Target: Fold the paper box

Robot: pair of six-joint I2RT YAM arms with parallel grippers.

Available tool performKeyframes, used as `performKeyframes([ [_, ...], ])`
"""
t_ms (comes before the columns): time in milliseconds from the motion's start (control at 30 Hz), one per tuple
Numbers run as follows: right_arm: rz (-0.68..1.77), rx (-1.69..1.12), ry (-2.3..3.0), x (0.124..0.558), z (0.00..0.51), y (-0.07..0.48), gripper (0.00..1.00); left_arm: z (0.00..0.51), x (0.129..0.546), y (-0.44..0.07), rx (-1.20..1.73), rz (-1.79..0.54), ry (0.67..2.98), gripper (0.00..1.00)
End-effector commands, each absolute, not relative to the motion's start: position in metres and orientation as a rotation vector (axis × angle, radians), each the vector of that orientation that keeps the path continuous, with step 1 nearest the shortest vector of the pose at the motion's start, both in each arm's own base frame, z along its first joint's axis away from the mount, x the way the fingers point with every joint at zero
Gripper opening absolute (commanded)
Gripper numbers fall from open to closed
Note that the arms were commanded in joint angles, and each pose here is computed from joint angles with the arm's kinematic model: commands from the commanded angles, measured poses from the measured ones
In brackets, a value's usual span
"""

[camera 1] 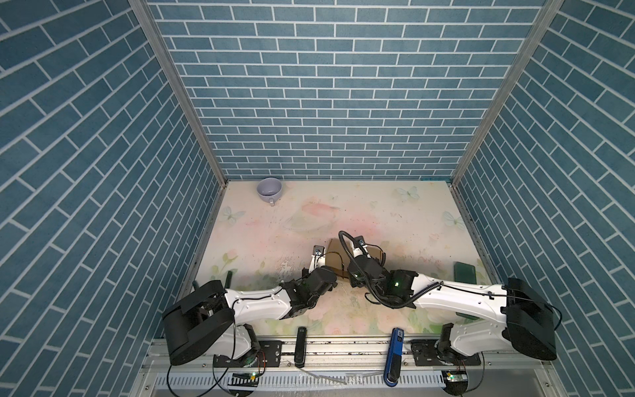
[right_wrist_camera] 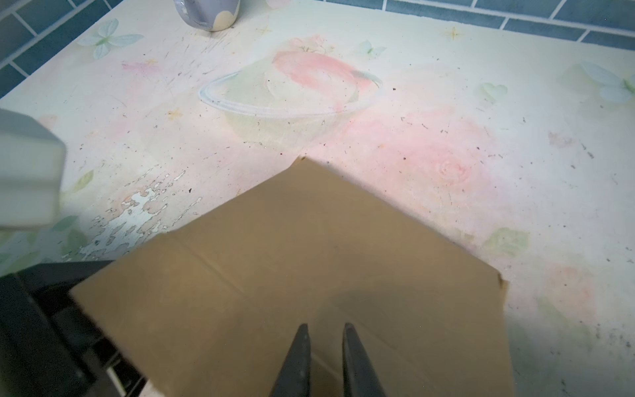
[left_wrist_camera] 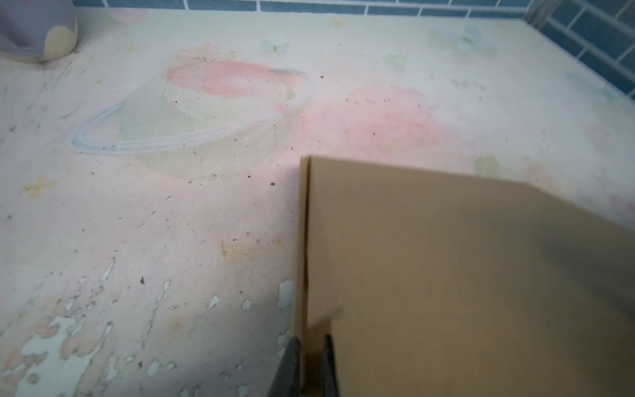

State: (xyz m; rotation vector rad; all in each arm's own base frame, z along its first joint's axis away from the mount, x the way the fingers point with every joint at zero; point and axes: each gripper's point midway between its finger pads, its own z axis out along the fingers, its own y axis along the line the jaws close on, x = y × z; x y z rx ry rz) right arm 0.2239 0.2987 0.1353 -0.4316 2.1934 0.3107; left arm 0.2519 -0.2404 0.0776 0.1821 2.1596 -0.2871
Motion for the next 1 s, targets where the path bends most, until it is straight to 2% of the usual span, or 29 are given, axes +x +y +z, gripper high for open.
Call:
performKeyframes([
  [0,0.361,-0.359,2.217,0.223,0.124,0.297,0.19,0.072,0.243,-0.23,0.191,-0.263,2.185,0.25],
  [233,0.354,-0.333,2.238,0.223,0.108,0.291,0.17,0.079,0.236,-0.224,0.19,-0.255,2.17,0.41],
  [500,0.388,-0.295,2.295,0.23,0.093,0.287,0.16,0.087,0.223,-0.188,0.121,-0.19,2.188,0.46],
  [700,0.385,-0.25,2.429,0.238,0.068,0.283,0.16,0.121,0.219,-0.16,0.081,-0.151,2.159,0.55],
  [967,0.324,-0.206,2.618,0.238,0.045,0.267,0.13,0.15,0.251,-0.189,0.236,-0.315,2.241,0.6],
])
